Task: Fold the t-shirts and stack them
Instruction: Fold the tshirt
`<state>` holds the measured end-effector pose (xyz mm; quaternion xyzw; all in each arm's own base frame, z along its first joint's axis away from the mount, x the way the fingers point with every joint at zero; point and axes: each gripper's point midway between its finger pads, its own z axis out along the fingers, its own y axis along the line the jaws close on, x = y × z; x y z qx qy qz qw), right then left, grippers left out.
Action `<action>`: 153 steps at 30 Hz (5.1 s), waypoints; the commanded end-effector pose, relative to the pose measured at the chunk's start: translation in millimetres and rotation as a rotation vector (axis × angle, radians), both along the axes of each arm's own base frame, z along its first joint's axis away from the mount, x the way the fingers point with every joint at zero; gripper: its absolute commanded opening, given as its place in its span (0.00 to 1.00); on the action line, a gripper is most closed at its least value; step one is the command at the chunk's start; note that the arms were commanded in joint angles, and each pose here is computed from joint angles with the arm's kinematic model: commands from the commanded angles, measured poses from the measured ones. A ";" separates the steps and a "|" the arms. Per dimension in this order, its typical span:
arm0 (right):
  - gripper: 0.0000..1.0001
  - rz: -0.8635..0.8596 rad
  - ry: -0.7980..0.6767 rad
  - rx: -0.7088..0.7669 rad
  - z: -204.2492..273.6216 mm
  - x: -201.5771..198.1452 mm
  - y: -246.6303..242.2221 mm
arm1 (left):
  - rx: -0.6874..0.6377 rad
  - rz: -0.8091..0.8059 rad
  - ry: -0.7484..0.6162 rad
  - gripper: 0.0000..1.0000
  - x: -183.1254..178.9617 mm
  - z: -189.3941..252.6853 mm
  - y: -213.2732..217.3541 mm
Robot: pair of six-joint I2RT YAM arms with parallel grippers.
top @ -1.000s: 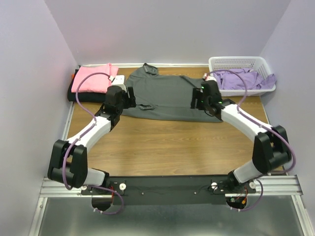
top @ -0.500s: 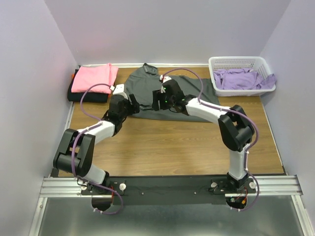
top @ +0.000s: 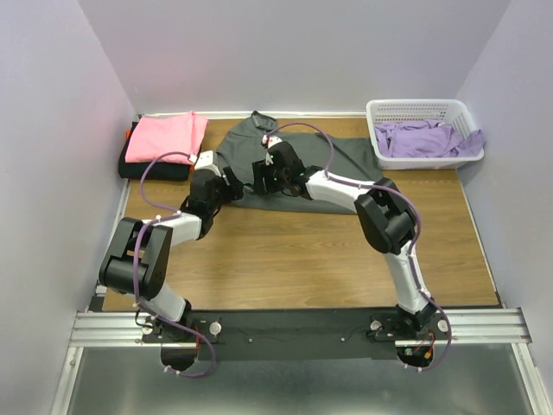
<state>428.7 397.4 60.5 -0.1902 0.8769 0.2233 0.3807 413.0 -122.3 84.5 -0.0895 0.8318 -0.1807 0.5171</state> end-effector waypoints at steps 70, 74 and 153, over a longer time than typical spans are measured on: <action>0.70 -0.006 -0.089 0.168 21.3 32.2 -14.1 | 0.014 -0.023 0.061 0.77 16.9 -10.7 0.9; 0.72 0.003 -0.088 0.159 13.2 33.1 -12.2 | 0.011 -0.032 0.062 0.77 17.6 -10.0 -0.8; 0.97 -0.444 -0.051 -0.020 12.4 11.6 -192.5 | 0.183 -0.155 0.037 0.77 35.3 -4.4 -72.9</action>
